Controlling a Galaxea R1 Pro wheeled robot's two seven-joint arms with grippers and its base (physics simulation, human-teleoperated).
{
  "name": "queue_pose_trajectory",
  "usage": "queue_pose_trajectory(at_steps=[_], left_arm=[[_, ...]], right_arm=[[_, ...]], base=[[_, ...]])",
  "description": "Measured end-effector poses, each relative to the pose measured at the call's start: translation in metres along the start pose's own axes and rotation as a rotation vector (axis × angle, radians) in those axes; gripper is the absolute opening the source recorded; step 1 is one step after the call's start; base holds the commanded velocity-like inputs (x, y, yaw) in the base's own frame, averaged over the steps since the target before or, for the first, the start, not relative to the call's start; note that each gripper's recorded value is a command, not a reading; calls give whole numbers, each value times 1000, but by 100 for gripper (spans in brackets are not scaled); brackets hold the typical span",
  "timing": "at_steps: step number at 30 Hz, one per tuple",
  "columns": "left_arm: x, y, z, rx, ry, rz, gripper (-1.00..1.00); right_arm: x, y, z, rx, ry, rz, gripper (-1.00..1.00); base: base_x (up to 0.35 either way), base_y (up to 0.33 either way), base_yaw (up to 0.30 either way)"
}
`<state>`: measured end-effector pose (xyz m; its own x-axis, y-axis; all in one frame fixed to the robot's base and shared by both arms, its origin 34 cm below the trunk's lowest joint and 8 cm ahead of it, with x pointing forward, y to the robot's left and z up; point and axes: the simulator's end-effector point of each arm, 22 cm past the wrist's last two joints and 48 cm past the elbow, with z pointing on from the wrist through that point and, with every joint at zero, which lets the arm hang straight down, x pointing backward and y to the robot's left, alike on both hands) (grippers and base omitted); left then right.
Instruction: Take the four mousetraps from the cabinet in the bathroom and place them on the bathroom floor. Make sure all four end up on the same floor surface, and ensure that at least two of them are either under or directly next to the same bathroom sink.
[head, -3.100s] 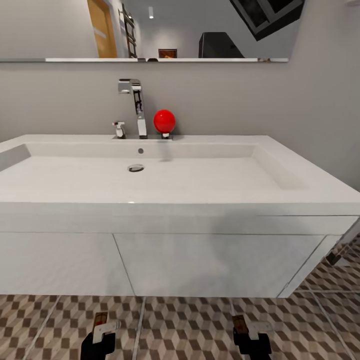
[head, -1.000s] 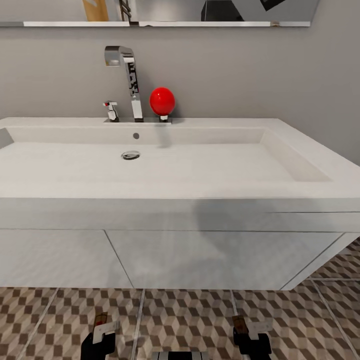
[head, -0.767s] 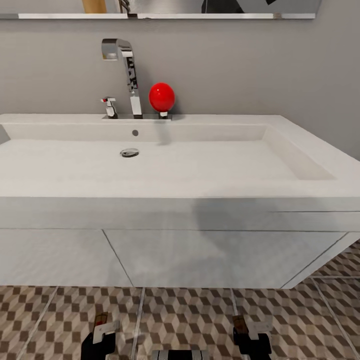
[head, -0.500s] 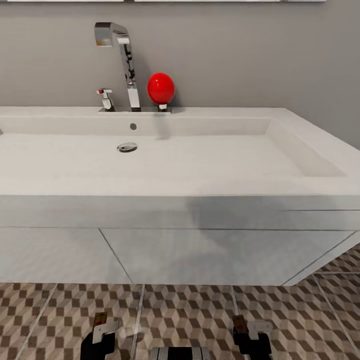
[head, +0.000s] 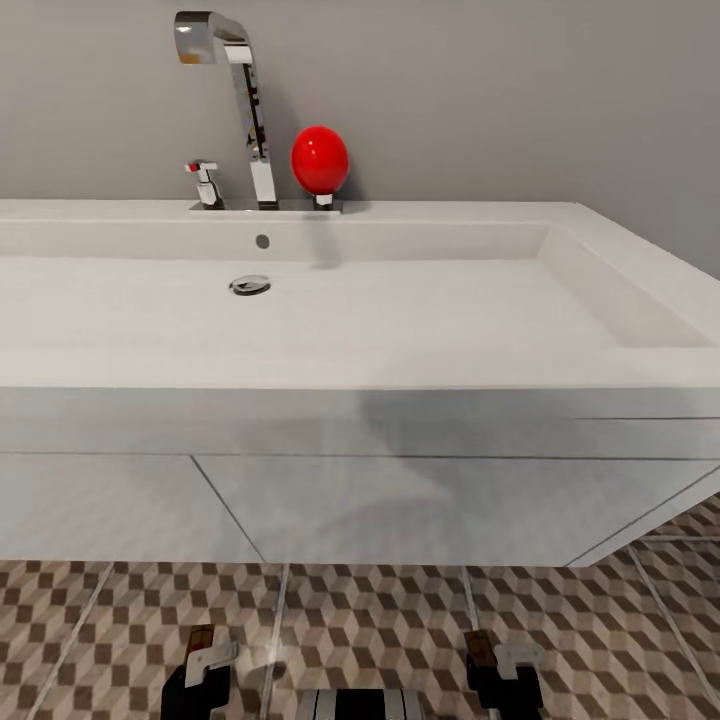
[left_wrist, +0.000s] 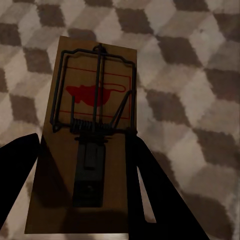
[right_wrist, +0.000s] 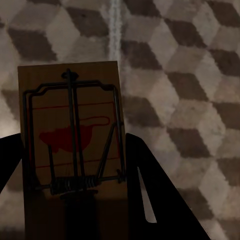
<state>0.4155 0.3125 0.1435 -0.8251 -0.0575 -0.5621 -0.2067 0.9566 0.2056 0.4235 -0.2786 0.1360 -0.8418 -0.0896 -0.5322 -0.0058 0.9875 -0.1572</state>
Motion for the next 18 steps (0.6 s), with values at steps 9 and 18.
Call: queue_pose_trajectory(at_steps=[9, 18], left_arm=[[-19, -3, 7, 6, -18, -1, -100], [-53, -10, 25, 6, 17, 20, -100]], right_arm=[[-21, 6, 3, -10, -43, 13, -100], [-53, 8, 10, -10, -90, 27, -100]], base=[[0, 0, 0], [0, 0, 0]])
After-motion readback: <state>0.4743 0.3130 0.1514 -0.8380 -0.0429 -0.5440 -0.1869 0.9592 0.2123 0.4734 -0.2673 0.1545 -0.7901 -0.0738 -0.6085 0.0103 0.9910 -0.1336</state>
